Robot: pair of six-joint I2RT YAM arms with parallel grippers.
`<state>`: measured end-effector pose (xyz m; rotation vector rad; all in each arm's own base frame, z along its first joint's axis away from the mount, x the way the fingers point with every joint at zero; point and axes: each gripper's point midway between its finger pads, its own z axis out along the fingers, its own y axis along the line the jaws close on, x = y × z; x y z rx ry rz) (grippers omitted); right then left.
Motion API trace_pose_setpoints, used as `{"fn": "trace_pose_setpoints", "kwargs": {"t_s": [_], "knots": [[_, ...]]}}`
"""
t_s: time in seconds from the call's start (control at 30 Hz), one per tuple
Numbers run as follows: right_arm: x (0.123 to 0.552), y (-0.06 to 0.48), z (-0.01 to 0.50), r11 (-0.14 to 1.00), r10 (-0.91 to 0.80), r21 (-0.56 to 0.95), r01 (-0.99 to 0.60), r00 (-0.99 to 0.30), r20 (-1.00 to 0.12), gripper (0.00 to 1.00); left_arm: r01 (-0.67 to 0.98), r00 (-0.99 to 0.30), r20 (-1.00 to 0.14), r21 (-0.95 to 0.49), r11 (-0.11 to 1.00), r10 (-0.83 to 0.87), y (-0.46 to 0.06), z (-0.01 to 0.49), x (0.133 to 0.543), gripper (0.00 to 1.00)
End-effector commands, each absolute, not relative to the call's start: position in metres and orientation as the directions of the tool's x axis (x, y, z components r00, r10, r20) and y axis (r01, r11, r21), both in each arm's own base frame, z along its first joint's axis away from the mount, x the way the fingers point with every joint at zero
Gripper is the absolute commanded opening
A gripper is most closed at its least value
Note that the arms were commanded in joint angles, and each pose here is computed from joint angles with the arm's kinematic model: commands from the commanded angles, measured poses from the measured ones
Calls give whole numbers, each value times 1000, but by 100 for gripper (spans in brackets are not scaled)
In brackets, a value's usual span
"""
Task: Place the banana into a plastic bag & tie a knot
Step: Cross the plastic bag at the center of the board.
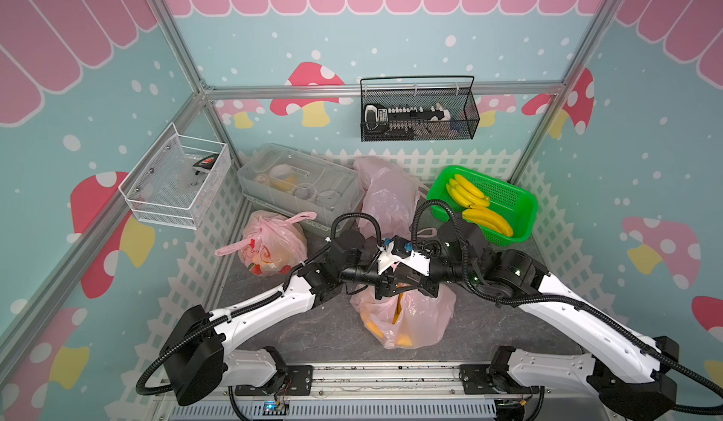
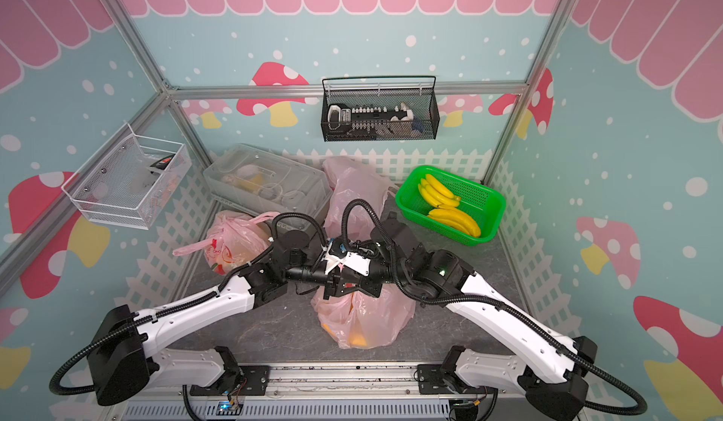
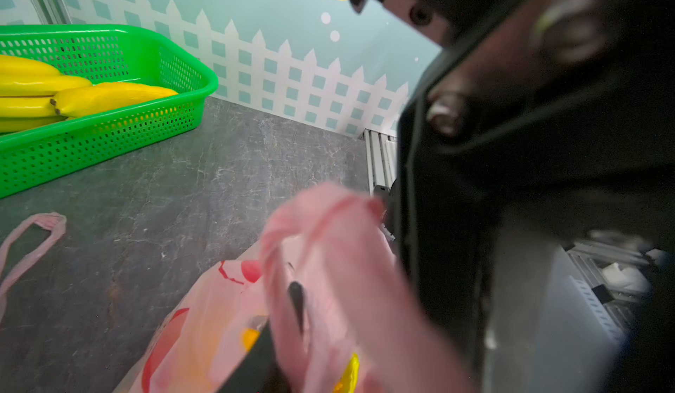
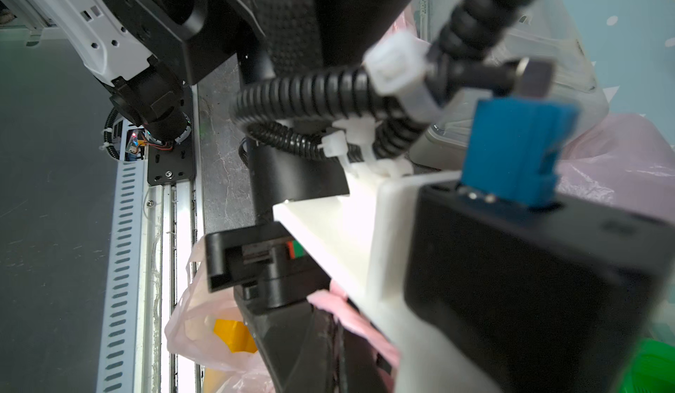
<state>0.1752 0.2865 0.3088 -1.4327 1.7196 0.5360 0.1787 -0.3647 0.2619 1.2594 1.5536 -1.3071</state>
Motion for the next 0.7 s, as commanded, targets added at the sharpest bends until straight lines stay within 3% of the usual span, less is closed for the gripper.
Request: {"fn": "trace_pose_setpoints", "kwargs": {"t_s": [0.0,0.1,0.23,0.33,0.67], "knots": [[164,293,307,218,-579,-142,-966,-11,-815,0,974,-216,-965,-223,-31,148,-373,287,182,18],[165,288,307,242,-582,-146,-959,-23,-813,2,973,-222,-961,-228,-19,167,-372,282,183,5],[155,278,320,250,-550,-141,-958,-20,-835,24,977,-212,-960,-211,26,182,-366,276,186,0],[148,268,332,264,-524,-136,-955,-24,-851,33,978,-206,-961,-201,47,182,-360,275,188,0],[166,244,339,402,-522,-173,-899,-70,-850,37,982,-189,-960,-186,38,207,-356,270,183,0]]}}
